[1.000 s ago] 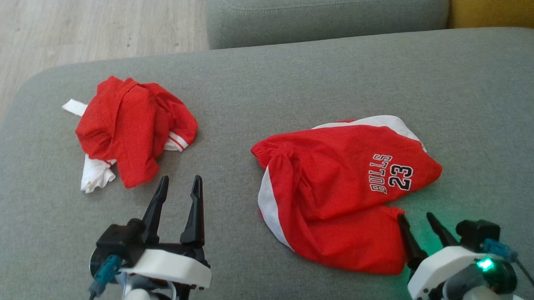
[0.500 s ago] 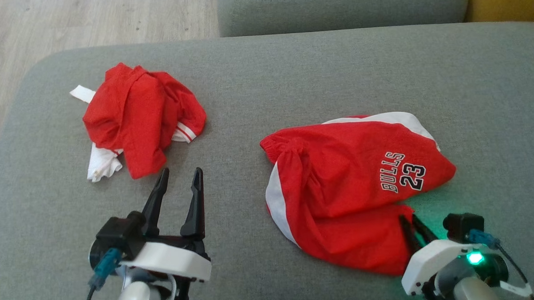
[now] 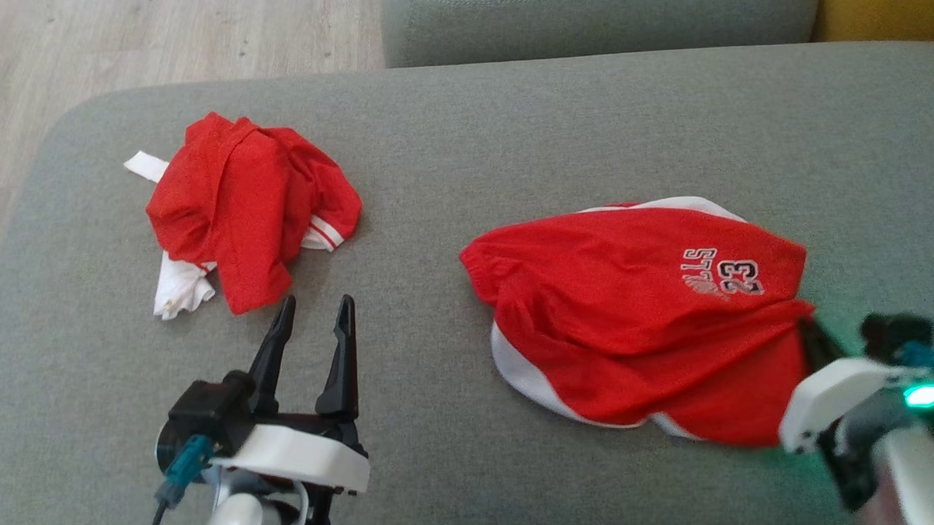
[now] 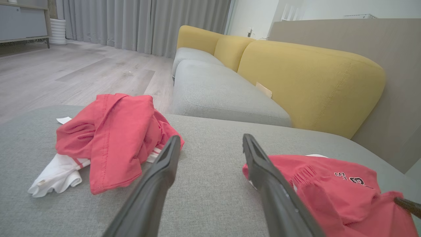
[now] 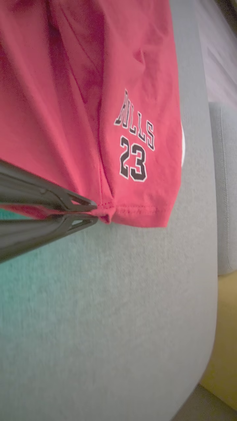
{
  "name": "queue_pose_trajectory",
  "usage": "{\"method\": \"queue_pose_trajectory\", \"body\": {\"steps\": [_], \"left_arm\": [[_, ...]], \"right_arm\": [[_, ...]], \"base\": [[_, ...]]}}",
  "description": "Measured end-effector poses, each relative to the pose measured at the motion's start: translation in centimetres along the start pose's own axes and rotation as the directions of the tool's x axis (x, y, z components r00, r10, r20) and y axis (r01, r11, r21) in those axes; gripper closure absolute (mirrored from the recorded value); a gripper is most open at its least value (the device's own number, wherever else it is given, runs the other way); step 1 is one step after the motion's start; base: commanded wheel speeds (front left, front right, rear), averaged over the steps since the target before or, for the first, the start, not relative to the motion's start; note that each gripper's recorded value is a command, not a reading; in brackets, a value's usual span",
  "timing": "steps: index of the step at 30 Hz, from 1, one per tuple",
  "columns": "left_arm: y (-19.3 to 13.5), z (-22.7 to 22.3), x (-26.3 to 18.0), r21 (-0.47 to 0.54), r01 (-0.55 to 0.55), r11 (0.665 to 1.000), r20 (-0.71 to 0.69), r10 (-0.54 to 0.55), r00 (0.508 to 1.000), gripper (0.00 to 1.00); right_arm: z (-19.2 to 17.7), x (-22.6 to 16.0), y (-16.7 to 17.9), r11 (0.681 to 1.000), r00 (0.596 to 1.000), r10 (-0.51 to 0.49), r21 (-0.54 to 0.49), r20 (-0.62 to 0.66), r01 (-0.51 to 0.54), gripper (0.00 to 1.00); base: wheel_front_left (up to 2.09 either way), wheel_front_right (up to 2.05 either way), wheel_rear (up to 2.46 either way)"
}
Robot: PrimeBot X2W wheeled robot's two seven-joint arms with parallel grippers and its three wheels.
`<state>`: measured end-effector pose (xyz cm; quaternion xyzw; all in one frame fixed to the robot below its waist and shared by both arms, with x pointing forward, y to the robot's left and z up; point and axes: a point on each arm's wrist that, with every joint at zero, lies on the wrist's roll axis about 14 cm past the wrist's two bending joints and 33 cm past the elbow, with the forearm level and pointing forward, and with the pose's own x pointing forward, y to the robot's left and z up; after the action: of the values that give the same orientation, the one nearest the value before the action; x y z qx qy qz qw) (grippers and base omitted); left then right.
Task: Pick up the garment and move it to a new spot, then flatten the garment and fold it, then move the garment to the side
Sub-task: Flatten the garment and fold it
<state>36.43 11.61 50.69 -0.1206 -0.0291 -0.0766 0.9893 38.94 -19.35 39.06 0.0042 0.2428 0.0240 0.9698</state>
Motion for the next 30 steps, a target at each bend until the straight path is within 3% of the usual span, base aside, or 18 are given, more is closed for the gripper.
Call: {"method": "queue_pose_trajectory", "body": {"steps": [10,19,21,30], "left_arm": [[0.9,-0.3,0.3,0.003,-0.026,1.000,-0.009,0.026,1.000,0.00],[1.6,-0.7,0.2,0.004,-0.047,0.999,-0.022,0.047,0.999,0.00],[1.6,-0.6,0.3,0.005,-0.046,0.999,-0.020,0.046,0.999,0.00],[0.4,0.4,0.7,0.005,-0.007,1.000,0.013,0.006,1.000,0.00]], "right_arm": [[4.0,2.4,-4.6,0.988,0.995,-0.096,-0.127,-0.038,0.091,1.00],[3.4,4.1,-5.5,0.976,0.984,-0.115,-0.200,-0.133,0.087,1.00],[3.4,4.3,-5.8,0.974,0.983,-0.122,-0.207,-0.138,0.092,0.00],[6.6,3.2,-5.8,0.982,0.992,-0.118,-0.142,0.043,0.123,0.00]], "base": [[0.00,0.00,0.00],[0.00,0.00,0.00],[0.00,0.00,0.00],[0.00,0.00,0.00]]}}
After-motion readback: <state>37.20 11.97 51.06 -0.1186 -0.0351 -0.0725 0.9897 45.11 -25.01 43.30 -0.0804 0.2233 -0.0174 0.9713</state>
